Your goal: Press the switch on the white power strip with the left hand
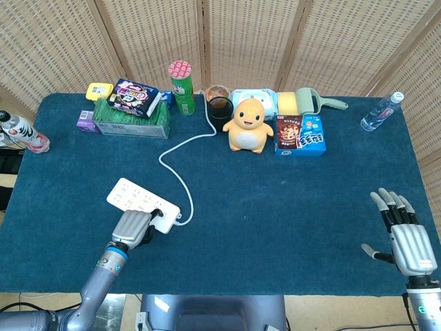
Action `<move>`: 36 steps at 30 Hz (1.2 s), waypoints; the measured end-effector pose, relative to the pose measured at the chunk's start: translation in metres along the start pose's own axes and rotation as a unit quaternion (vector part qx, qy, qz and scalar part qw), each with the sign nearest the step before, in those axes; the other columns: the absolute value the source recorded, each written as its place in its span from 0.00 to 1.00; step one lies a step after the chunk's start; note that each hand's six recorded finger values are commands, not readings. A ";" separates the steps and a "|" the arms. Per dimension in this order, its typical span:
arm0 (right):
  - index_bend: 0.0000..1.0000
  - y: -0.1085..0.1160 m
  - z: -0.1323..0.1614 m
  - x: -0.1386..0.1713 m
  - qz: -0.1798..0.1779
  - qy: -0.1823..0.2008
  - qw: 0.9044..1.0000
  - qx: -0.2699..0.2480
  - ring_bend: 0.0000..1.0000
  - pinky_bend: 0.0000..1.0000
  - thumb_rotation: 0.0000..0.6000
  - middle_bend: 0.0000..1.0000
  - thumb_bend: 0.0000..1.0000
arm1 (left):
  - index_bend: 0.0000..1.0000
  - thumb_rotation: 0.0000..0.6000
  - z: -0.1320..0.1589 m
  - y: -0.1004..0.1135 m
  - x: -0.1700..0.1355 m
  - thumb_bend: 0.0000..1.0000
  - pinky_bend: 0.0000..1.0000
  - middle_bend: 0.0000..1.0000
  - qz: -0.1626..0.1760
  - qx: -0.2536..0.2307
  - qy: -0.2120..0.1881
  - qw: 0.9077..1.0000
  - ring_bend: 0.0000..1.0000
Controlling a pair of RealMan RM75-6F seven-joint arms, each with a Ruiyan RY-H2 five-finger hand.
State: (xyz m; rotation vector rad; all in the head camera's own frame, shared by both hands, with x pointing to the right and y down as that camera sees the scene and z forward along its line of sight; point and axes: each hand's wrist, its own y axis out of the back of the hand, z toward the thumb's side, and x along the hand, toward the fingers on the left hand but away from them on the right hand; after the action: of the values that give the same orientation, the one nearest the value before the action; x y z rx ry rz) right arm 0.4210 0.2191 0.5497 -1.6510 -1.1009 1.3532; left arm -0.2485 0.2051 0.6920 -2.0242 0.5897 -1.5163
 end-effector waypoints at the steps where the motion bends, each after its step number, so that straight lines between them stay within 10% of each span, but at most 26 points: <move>1: 0.00 0.000 0.000 0.000 0.000 0.000 1.000 0.000 0.00 0.00 1.00 0.00 0.00 | 0.28 1.00 0.000 0.000 0.000 0.65 1.00 1.00 -0.001 0.001 0.000 1.000 1.00; 22: 0.00 -0.001 0.000 0.000 0.001 0.000 1.000 0.002 0.00 0.00 1.00 0.00 0.00 | 0.28 1.00 -0.007 0.050 -0.027 0.58 0.98 1.00 0.062 -0.045 -0.022 0.997 0.98; 24: 0.00 -0.001 0.001 0.000 0.000 0.001 1.000 0.003 0.00 0.00 1.00 0.00 0.00 | 0.21 1.00 -0.010 0.056 -0.032 0.49 0.84 0.88 0.078 -0.044 -0.024 0.996 0.83; 29: 0.00 -0.001 0.002 0.000 0.002 0.002 1.000 0.004 0.00 0.00 1.00 0.00 0.00 | 0.00 1.00 -0.031 0.072 -0.054 0.21 0.38 0.03 0.121 -0.027 -0.014 0.992 0.11; 36: 0.00 -0.001 0.004 0.001 0.000 0.004 1.000 0.008 0.00 0.00 1.00 0.00 0.00 | 0.00 1.00 -0.084 0.086 -0.101 0.10 0.14 0.00 0.197 -0.017 0.040 0.979 0.00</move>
State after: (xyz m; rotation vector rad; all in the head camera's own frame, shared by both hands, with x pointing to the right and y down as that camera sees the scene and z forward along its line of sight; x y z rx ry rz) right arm 0.4166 0.2208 0.5495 -1.6424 -1.0824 1.3512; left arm -0.3591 0.1906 0.5814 -1.7447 0.9906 -1.3551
